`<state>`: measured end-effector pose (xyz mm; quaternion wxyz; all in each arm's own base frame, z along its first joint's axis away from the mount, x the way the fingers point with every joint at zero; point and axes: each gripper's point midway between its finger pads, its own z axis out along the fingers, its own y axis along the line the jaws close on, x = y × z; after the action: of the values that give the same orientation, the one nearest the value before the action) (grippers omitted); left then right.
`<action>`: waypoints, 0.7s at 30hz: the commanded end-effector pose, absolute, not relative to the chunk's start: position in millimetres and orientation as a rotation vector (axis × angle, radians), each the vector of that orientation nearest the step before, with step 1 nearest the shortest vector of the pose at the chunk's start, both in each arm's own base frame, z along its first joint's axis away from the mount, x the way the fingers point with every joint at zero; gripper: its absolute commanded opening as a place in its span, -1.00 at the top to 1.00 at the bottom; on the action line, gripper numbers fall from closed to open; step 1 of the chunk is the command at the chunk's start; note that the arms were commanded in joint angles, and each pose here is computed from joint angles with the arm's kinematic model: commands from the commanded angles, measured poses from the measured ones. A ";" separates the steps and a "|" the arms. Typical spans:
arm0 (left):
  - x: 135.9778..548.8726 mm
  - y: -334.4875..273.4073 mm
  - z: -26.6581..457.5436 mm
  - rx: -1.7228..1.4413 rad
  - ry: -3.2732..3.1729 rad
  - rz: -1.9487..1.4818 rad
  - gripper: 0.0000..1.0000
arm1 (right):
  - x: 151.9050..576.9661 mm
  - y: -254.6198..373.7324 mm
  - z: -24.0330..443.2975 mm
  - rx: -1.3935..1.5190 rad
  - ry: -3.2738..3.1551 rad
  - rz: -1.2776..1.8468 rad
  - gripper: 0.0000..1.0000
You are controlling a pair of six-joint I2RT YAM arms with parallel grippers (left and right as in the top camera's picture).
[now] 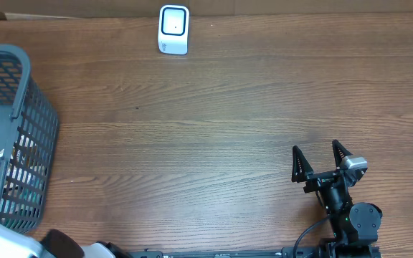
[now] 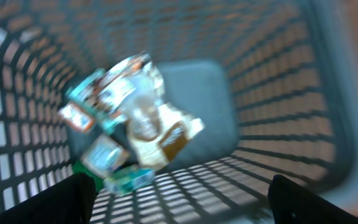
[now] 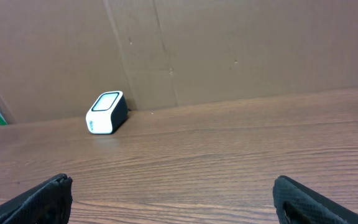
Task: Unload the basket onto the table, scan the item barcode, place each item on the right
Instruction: 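Reach the left gripper into the grey basket and grasp the beige snack bag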
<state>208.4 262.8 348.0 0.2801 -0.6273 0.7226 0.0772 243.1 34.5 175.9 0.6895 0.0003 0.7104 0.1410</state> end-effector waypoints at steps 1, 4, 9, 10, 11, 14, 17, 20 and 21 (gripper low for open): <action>194.8 283.2 294.2 -1.909 1.955 0.254 -0.83 | 243.2 34.6 173.6 -0.001 1.588 0.317 -1.00; 191.3 294.7 261.9 -1.976 1.982 0.284 -0.84 | 243.2 34.6 173.6 -0.001 1.588 0.317 -1.00; 194.7 307.8 221.2 -2.021 2.013 0.301 -0.84 | 243.2 34.6 173.6 -0.001 1.588 0.317 -1.00; 195.8 309.9 214.2 -2.023 2.021 0.304 -0.83 | 243.2 34.6 173.6 -0.001 1.588 0.317 -1.00; 197.2 311.7 206.0 -2.028 2.029 0.303 -0.82 | 243.2 34.6 173.6 -0.001 1.588 0.317 -1.00; 199.1 314.7 185.6 -2.048 2.054 0.300 -0.77 | 243.2 34.6 173.6 -0.001 1.588 0.317 -1.00; 194.8 317.2 164.9 -2.088 2.078 0.336 -0.68 | 243.2 34.6 173.6 -0.001 1.588 0.317 -1.00; 190.9 320.2 146.1 -2.114 2.100 0.376 -0.64 | 243.2 34.6 173.6 -0.001 1.588 0.317 -1.00; 189.9 321.0 140.3 -2.120 2.107 0.386 -0.63 | 243.2 34.6 173.6 -0.001 1.588 0.317 -1.00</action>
<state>200.6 316.5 159.0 0.0907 -0.6933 0.7072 0.1049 243.1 34.5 175.9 0.6895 0.0003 0.7104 0.1410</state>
